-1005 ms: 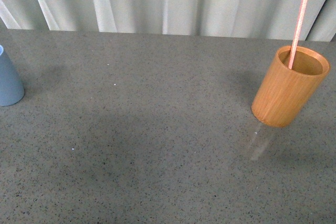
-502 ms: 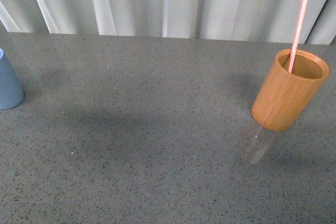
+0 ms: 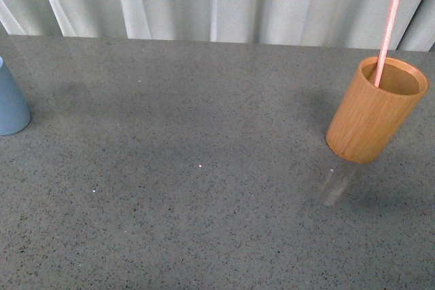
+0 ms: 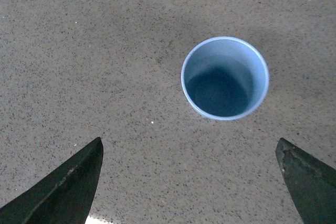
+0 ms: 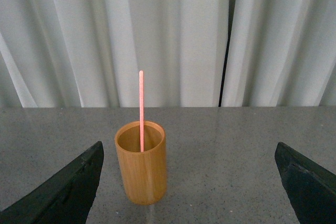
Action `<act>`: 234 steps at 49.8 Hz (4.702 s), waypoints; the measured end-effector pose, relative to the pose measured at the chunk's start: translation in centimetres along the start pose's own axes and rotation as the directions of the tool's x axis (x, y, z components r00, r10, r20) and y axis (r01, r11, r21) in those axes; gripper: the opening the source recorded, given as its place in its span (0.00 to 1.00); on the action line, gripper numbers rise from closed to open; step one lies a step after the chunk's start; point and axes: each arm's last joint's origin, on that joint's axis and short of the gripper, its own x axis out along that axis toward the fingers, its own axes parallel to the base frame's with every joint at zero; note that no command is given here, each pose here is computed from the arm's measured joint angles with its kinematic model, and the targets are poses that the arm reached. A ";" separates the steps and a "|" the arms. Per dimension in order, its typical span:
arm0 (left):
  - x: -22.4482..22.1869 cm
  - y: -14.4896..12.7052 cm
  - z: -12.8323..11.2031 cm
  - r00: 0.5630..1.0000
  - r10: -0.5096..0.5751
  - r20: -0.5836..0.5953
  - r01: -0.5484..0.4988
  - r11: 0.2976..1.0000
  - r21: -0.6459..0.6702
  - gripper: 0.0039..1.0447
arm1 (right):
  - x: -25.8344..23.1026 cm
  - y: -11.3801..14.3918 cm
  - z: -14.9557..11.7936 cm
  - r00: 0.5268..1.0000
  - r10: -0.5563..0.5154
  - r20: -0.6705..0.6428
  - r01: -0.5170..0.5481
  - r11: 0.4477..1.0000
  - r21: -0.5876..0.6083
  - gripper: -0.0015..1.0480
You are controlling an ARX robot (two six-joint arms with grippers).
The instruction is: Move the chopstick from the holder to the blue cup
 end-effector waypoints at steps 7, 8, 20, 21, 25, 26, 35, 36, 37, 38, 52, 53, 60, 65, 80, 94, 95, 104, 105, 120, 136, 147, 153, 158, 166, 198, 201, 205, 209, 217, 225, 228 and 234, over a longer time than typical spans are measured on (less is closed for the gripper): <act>1.9 -0.2 0.8 0.998 -0.008 -0.056 0.008 1.000 0.007 0.94 | 0.0 0.0 0.0 1.000 0.000 0.000 0.000 1.000 0.000 0.90; 2.0 -0.2 0.9 0.998 -0.008 -0.058 0.009 1.000 0.007 0.94 | 0.0 0.0 0.0 1.000 0.000 0.000 0.000 1.000 0.000 0.90; 3.5 -0.9 2.3 0.997 -0.005 -0.083 0.005 1.000 0.005 0.94 | 0.0 0.0 0.0 1.000 0.000 0.000 0.000 1.000 0.000 0.90; 3.7 -1.1 2.3 0.996 -0.005 -0.087 0.006 1.000 0.007 0.94 | 0.0 0.0 0.0 1.000 0.000 0.000 0.000 1.000 0.000 0.90; 4.7 -1.4 2.1 0.994 0.006 -0.113 -0.005 1.000 0.014 0.94 | 0.0 0.0 0.0 1.000 0.000 0.000 0.000 1.000 0.000 0.90; 4.9 -1.4 2.1 0.993 0.010 -0.118 -0.008 1.000 0.015 0.94 | 0.0 0.0 0.0 1.000 0.000 0.000 0.000 1.000 0.000 0.90; 7.0 -1.5 1.6 0.987 0.026 -0.161 -0.024 1.000 0.013 0.94 | 0.0 0.0 0.0 1.000 0.000 0.000 0.000 1.000 0.000 0.90; 7.2 -1.5 1.6 0.986 0.025 -0.164 -0.024 1.000 0.010 0.94 | 0.0 0.0 0.0 1.000 0.000 0.000 0.000 1.000 0.000 0.90; 7.4 -1.5 1.5 0.986 0.025 -0.168 -0.023 1.000 0.010 0.94 | 0.0 0.0 0.0 1.000 0.000 0.000 0.000 1.000 0.000 0.90; 7.5 -1.5 1.5 0.985 0.025 -0.171 -0.024 1.000 0.008 0.94 | 0.0 0.0 0.0 1.000 0.000 0.000 0.000 1.000 0.000 0.90; 9.7 -2.1 1.8 0.982 0.045 -0.184 -0.044 0.999 0.005 0.94 | 0.0 0.0 0.0 1.000 0.000 0.000 0.000 1.000 0.000 0.90; 9.9 -2.2 1.9 0.982 0.048 -0.185 -0.047 0.999 0.007 0.94 | 0.0 0.0 0.0 1.000 0.000 0.000 0.000 1.000 0.000 0.90; 10.7 -3.1 1.8 0.977 0.052 -0.206 -0.047 0.998 0.029 0.94 | 0.0 0.0 0.0 1.000 0.000 0.000 0.000 1.000 0.000 0.90; 11.2 -3.7 1.4 0.973 0.053 -0.226 -0.044 0.998 0.044 0.87 | 0.0 0.0 0.0 1.000 0.000 0.000 0.000 1.000 0.000 0.90; 11.2 -4.3 1.5 0.970 0.026 -0.243 -0.011 0.998 0.061 0.36 | 0.0 0.0 0.0 1.000 0.000 0.000 0.000 1.000 0.000 0.90; 10.3 -4.9 2.1 0.969 0.016 -0.245 0.010 0.994 0.108 0.03 | 0.0 0.0 0.0 1.000 0.000 0.000 0.000 1.000 0.000 0.90; 10.2 -5.0 2.2 0.970 0.015 -0.245 0.013 0.994 0.113 0.03 | 0.0 0.0 0.0 1.000 0.000 0.000 0.000 1.000 0.000 0.90; 7.9 -6.4 3.3 0.978 -0.024 -0.205 0.056 0.987 0.150 0.03 | 0.0 0.0 0.0 1.000 0.000 0.000 0.000 1.000 0.000 0.90; 7.6 -6.5 3.5 0.979 -0.028 -0.201 0.060 0.986 0.153 0.03 | 0.0 0.0 0.0 1.000 0.000 0.000 0.000 1.000 0.000 0.90; 0.1 -15.5 3.8 0.968 -0.228 -0.103 0.249 0.912 0.324 0.03 | 0.0 0.0 0.0 1.000 0.000 0.000 0.000 1.000 0.000 0.90; -1.6 -23.6 -1.3 0.924 -0.333 -0.186 0.382 0.811 0.442 0.03 | 0.0 0.0 0.0 1.000 0.000 0.000 0.000 1.000 0.000 0.90; -1.5 -25.6 -3.4 0.915 -0.342 -0.215 0.403 0.793 0.456 0.03 | 0.0 0.0 0.0 1.000 0.000 0.000 0.000 1.000 0.000 0.90; -1.1 -26.3 -3.9 0.915 -0.340 -0.218 0.404 0.794 0.455 0.03 | 0.0 0.0 0.0 1.000 0.000 0.000 0.000 1.000 0.000 0.90; -0.8 -26.6 -4.3 0.914 -0.339 -0.224 0.406 0.792 0.456 0.03 | 0.0 0.0 0.0 1.000 0.000 0.000 0.000 1.000 0.000 0.90; -0.2 -27.0 -4.8 0.917 -0.325 -0.233 0.398 0.793 0.461 0.03 | 0.0 0.0 0.0 1.000 0.000 0.000 0.000 1.000 0.000 0.90; 0.6 -28.8 -5.4 0.916 -0.316 -0.247 0.398 0.793 0.462 0.03 | 0.0 0.0 0.0 1.000 0.000 0.000 0.000 1.000 0.000 0.90; 0.6 -28.8 -5.4 0.916 -0.317 -0.246 0.398 0.796 0.456 0.03 | 0.0 0.0 0.0 1.000 0.000 0.000 0.000 1.000 0.000 0.90; 0.7 -28.8 -5.4 0.916 -0.317 -0.247 0.398 0.798 0.452 0.03 | 0.0 0.0 0.0 1.000 0.000 0.000 0.000 1.000 0.000 0.90; 0.7 -28.8 -5.4 0.916 -0.316 -0.247 0.397 0.802 0.446 0.12 | 0.0 0.0 0.0 1.000 0.000 0.000 0.000 1.000 0.000 0.90; 0.6 -28.9 -5.0 0.920 -0.312 -0.237 0.388 0.815 0.430 0.41 | 0.0 0.0 0.0 1.000 0.000 0.000 0.000 1.000 0.000 0.90; 0.1 -28.7 -4.2 0.925 -0.315 -0.212 0.377 0.824 0.423 0.62 | 0.0 0.0 0.0 1.000 0.000 0.000 0.000 1.000 0.000 0.90; -0.4 -28.3 -3.4 0.928 -0.320 -0.191 0.371 0.831 0.415 0.74 | 0.0 0.0 0.0 1.000 0.000 0.000 0.000 1.000 0.000 0.90; -1.6 -26.8 -1.5 0.941 -0.319 -0.113 0.337 0.852 0.401 0.95 | 0.0 0.0 0.0 1.000 0.000 0.000 0.000 1.000 0.000 0.90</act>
